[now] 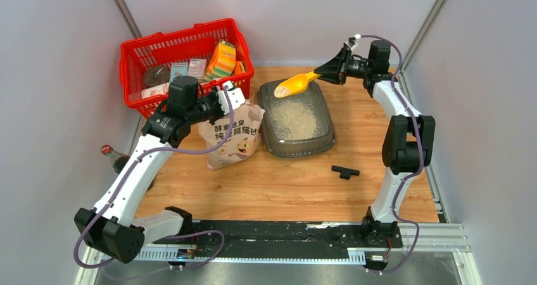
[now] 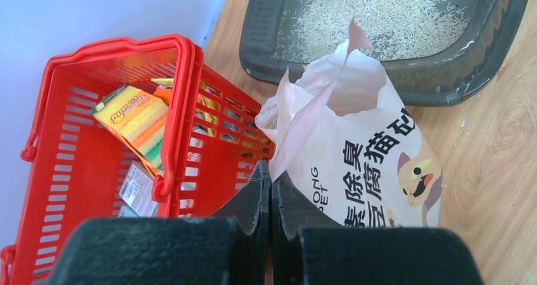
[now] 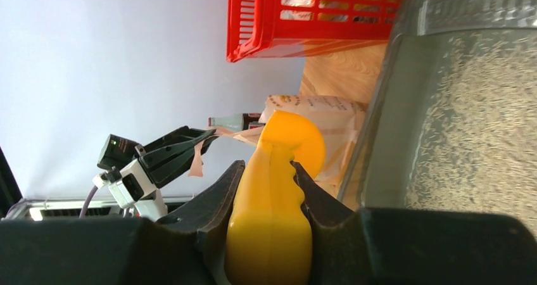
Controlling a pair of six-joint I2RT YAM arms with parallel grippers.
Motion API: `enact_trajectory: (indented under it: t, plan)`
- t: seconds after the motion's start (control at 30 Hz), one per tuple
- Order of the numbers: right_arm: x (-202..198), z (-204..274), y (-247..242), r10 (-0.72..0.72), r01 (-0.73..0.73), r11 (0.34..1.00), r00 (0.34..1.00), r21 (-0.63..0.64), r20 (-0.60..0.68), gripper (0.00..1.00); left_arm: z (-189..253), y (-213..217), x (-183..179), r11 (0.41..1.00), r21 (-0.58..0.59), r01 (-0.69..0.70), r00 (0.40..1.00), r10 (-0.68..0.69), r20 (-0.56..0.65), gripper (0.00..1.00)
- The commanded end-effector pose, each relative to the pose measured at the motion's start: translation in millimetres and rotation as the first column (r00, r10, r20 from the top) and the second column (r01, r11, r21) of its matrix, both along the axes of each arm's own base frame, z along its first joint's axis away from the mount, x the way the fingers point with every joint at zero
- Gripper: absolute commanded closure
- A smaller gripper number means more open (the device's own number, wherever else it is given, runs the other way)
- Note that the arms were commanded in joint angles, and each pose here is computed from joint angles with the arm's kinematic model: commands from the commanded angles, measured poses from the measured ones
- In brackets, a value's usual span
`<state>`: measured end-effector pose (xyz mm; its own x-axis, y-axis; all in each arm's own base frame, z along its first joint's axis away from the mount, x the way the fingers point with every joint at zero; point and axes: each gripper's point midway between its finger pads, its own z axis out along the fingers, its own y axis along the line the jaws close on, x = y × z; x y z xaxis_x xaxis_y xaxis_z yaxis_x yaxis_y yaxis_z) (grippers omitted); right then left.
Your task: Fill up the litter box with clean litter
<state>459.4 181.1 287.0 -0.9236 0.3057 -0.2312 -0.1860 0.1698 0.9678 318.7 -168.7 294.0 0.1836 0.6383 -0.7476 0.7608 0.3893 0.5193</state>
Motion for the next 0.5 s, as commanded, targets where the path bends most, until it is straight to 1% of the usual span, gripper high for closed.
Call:
enact_trajectory:
  t: [0.0,0.03,0.07,0.1,0.13,0.17,0.23,0.27,0.33,0.4,0.43,0.47]
  plan:
    - [17.4,-8.6,-31.5,-0.047,0.048,0.999,0.998,-0.010,0.047,1.00,37.6,-6.6,11.2,0.999,-0.027,0.025,0.993,-0.021,0.118,1.00]
    - [20.0,-19.5,-42.3,-0.073,0.073,0.997,0.997,-0.030,0.007,1.00,36.6,-6.6,12.5,0.999,-0.028,0.021,0.993,-0.018,0.118,1.00]
    - [25.8,-23.7,-48.6,-0.106,0.106,0.993,0.994,-0.056,0.015,1.00,37.4,-6.8,12.9,0.999,-0.031,0.021,0.992,-0.017,0.123,1.00]
    - [28.8,-30.5,-54.0,-0.116,0.120,0.989,0.992,-0.088,0.055,1.00,37.5,-7.3,13.8,0.999,-0.038,0.020,0.991,-0.015,0.130,1.00]
    - [27.0,-39.5,-59.6,-0.133,0.135,0.984,0.991,-0.115,0.020,1.00,40.2,-6.8,12.8,0.999,-0.046,0.017,0.990,-0.010,0.139,1.00]
    - [31.2,-46.2,-64.0,-0.167,0.169,0.973,0.986,-0.157,0.026,1.00,38.4,-6.7,11.9,0.999,-0.048,0.018,0.990,-0.011,0.139,1.00]
    - [29.1,-51.1,-67.3,-0.173,0.186,0.953,0.982,-0.238,0.075,1.00,43.1,-6.8,7.9,0.998,-0.059,0.023,0.989,-0.014,0.150,1.00]
    - [33.8,-53.0,-70.7,-0.200,0.220,0.936,0.975,-0.276,0.099,1.00,42.1,-6.4,6.3,0.998,-0.058,0.025,0.989,-0.016,0.149,1.00]
    - [39.1,-46.8,-68.3,-0.201,0.234,0.927,0.970,-0.291,0.139,1.00,43.9,-4.2,2.4,0.998,-0.049,0.028,0.986,-0.020,0.164,1.00]
    - [50.4,-51.5,-70.1,-0.233,0.269,0.909,0.961,-0.318,0.147,1.00,40.2,-2.9,0.9,0.999,-0.029,0.034,0.984,-0.028,0.174,1.00]
    - [56.9,-44.1,-66.3,-0.229,0.276,0.907,0.957,-0.319,0.176,1.00,39.7,-1.8,0.4,0.999,-0.026,0.032,0.984,-0.027,0.176,1.00]
    - [64.1,-51.7,-66.8,-0.237,0.283,0.901,0.956,-0.330,0.173,1.00,37.7,-1.4,0.3,0.999,-0.024,0.031,0.984,-0.026,0.174,1.00]
